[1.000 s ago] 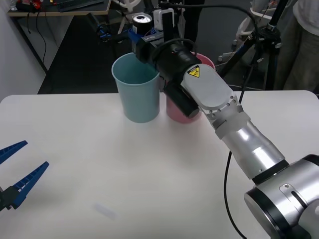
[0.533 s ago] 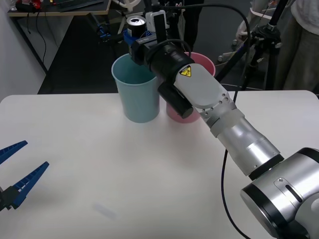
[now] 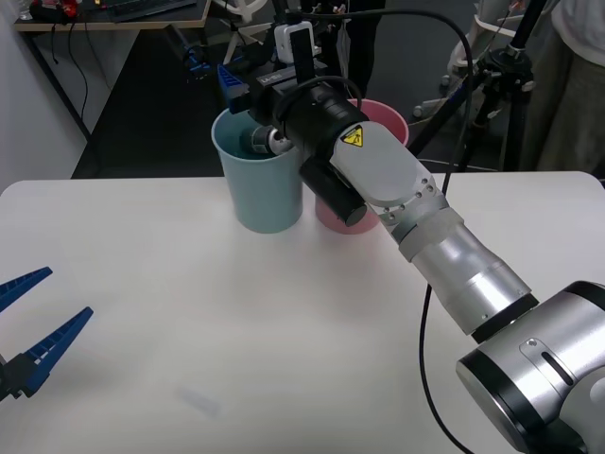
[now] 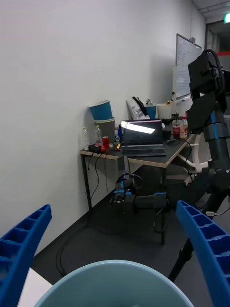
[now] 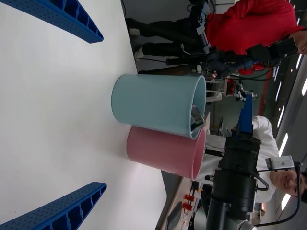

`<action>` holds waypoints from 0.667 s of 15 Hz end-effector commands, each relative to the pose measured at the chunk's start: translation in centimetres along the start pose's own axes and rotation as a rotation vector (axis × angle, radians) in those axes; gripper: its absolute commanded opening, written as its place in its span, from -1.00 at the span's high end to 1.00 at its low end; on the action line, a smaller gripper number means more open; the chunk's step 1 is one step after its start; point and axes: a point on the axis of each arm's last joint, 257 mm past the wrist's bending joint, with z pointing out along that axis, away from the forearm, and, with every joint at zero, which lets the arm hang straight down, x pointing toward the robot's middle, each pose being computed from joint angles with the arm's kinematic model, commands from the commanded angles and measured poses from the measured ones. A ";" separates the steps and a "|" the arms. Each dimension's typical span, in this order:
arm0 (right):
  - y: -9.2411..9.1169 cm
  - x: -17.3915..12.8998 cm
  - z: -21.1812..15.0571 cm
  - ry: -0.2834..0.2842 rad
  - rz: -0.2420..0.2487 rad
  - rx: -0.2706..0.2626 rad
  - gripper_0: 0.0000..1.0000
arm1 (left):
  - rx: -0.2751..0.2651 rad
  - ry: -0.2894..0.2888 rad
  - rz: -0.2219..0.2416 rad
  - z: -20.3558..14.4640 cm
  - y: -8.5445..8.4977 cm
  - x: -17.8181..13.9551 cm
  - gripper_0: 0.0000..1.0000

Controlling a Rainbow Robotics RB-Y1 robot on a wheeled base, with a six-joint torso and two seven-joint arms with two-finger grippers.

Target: Grasp the object on the table and drop it into the matching bin: aluminum can to the light blue bin, PET bottle to the pink bin.

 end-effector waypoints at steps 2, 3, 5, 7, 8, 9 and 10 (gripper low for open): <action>0.1 0.0 0.0 0.001 -0.009 -0.001 -1.00 | 0.000 0.000 0.000 0.0 0.0 0.0 -1.00; 0.0 0.1 0.0 0.002 -0.009 -0.001 -1.00 | 0.000 0.000 0.000 0.0 0.0 0.0 -1.00; 0.0 0.3 -0.1 0.005 -0.008 -0.001 -1.00 | 0.000 0.000 0.000 0.0 0.0 0.0 -1.00; -0.3 0.5 -0.6 0.000 -0.008 0.002 -1.00 | 0.000 0.000 0.000 0.0 0.0 0.0 -1.00; -0.5 0.4 -1.1 -0.008 -0.008 0.003 -1.00 | 0.000 0.000 0.000 0.0 0.0 0.0 -1.00; -0.5 0.3 -1.8 -0.016 -0.007 -0.003 -1.00 | 0.000 0.000 0.000 0.0 0.0 0.0 -1.00; -0.4 0.2 -2.8 -0.027 -0.008 -0.018 -1.00 | 0.000 0.000 0.000 0.0 0.0 0.0 -1.00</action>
